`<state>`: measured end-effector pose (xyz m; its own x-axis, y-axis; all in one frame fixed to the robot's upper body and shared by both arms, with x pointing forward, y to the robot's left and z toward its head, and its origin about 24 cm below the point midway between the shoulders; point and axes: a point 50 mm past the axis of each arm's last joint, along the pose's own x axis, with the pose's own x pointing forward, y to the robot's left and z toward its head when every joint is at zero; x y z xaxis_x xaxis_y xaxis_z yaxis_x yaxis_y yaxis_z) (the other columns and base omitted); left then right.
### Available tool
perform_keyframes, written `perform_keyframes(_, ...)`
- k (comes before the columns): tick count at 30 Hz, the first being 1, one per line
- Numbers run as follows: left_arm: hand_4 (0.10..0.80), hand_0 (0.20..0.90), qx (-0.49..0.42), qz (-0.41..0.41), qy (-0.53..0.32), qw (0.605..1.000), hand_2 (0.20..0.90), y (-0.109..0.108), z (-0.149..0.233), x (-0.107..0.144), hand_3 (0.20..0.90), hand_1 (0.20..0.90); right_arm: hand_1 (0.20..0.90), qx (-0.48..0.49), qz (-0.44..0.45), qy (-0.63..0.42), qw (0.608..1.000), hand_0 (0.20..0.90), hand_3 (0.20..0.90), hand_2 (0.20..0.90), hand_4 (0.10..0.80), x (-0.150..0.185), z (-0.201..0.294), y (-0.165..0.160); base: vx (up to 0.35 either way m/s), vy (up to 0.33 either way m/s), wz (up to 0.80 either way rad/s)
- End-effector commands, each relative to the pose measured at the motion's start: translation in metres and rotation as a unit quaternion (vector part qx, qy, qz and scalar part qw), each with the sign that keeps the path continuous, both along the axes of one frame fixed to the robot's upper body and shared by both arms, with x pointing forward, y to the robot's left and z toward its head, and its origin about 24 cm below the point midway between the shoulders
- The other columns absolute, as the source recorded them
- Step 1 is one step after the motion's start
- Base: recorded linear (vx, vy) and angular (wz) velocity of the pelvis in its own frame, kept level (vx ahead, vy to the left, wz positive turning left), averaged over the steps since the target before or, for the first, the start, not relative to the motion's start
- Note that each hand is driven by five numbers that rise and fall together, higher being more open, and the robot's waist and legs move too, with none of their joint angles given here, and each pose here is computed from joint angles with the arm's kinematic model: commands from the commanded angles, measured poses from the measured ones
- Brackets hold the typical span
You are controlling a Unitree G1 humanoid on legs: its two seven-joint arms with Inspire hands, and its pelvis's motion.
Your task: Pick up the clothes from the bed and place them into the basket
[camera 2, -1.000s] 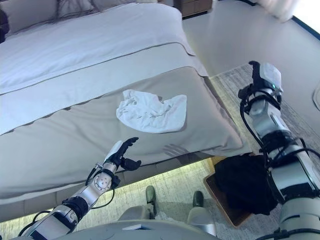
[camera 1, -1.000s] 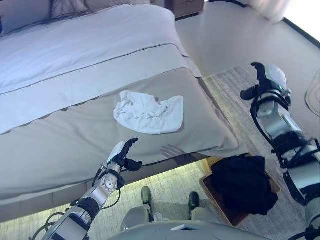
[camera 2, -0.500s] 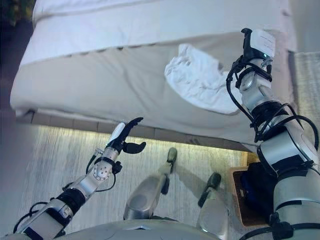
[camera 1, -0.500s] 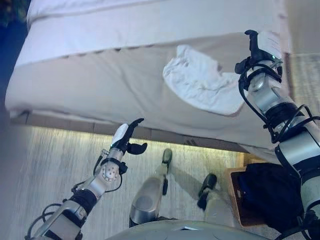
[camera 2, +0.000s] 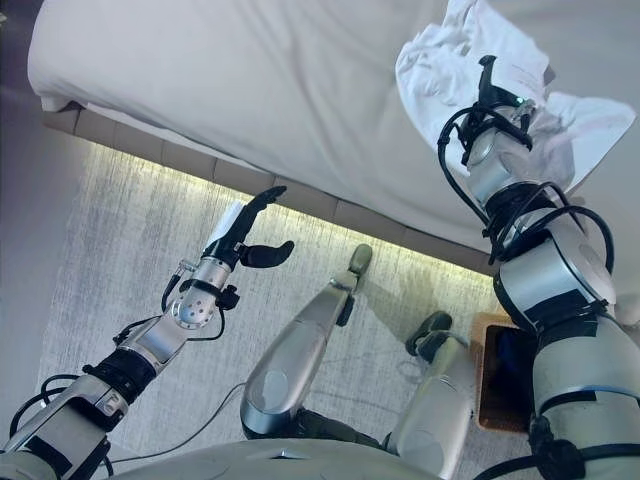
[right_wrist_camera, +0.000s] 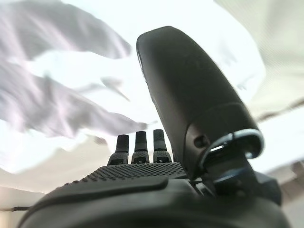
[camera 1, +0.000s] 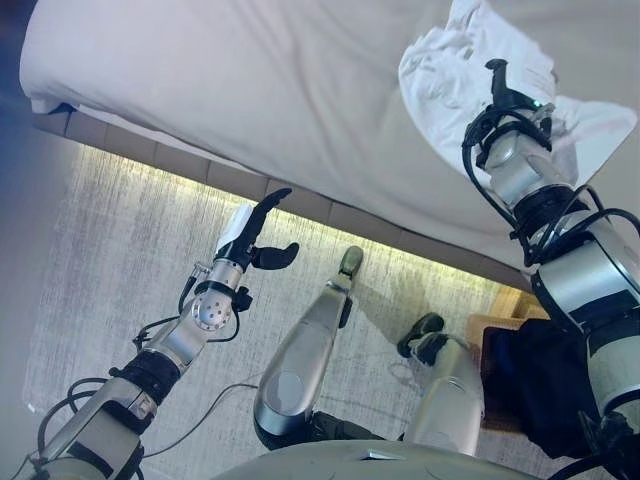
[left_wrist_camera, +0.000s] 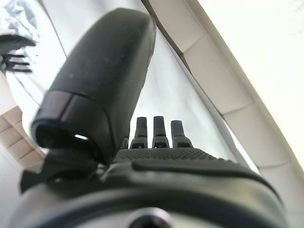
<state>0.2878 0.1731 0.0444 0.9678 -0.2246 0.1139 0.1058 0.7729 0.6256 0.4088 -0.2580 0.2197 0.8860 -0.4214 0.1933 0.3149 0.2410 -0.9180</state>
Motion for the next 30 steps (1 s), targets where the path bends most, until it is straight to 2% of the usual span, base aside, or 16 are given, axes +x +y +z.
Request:
perform_keyframes(1, 0.8, 0.9, -0.064, -0.008, -0.079, 0.995, 0.9, -0.001, 0.032, -0.003, 0.9, 0.9, 0.9, -0.044, -0.035, -0.035, 0.998, 0.9, 0.9, 0.9, 0.8, -0.004, 0.04, -0.014, -0.049, 0.043, -0.04)
perform_keyframes(8, 0.8, 0.9, -0.101, -0.011, -0.104, 0.989, 0.9, -0.005, 0.043, -0.007, 0.9, 0.9, 0.9, -0.028, -0.094, 0.041, 0.994, 0.9, 0.9, 0.9, 0.8, -0.01, 0.029, -0.038, -0.064, 0.045, -0.06)
perform_keyframes(10, 0.8, 0.9, -0.106, -0.002, -0.108, 0.989, 0.9, -0.003, 0.044, -0.007, 0.9, 0.9, 0.764, -0.023, -0.103, 0.059, 0.993, 0.764, 0.741, 0.764, 0.641, -0.012, 0.028, -0.043, -0.059, 0.036, 0.0)
perform_keyframes(11, 0.8, 0.9, -0.106, 0.001, -0.107, 0.989, 0.9, -0.002, 0.045, -0.007, 0.9, 0.9, 0.451, -0.021, -0.103, 0.062, 0.993, 0.451, 0.376, 0.451, 0.276, -0.012, 0.03, -0.044, -0.05, 0.03, -0.12)
perform_keyframes(13, 0.8, 0.9, -0.105, 0.008, -0.106, 0.989, 0.9, 0.0, 0.045, -0.007, 0.9, 0.9, 0.3, -0.019, -0.102, 0.062, 0.993, 0.3, 0.2, 0.3, 0.1, -0.012, 0.033, -0.044, -0.029, 0.013, -0.41)
perform_keyframes(22, 0.8, 0.9, -0.108, 0.022, -0.104, 0.989, 0.9, 0.007, 0.04, -0.013, 0.9, 0.9, 0.3, -0.039, -0.095, 0.007, 0.995, 0.3, 0.2, 0.3, 0.1, -0.014, 0.055, -0.048, -0.002, 0.0, 0.04)
perform_keyframes(30, 0.8, 0.9, -0.106, 0.032, -0.087, 0.99, 0.9, 0.014, 0.032, -0.016, 0.9, 0.9, 0.3, -0.067, -0.033, -0.094, 0.993, 0.3, 0.2, 0.3, 0.1, -0.012, 0.079, -0.032, 0.006, -0.002, -0.02)
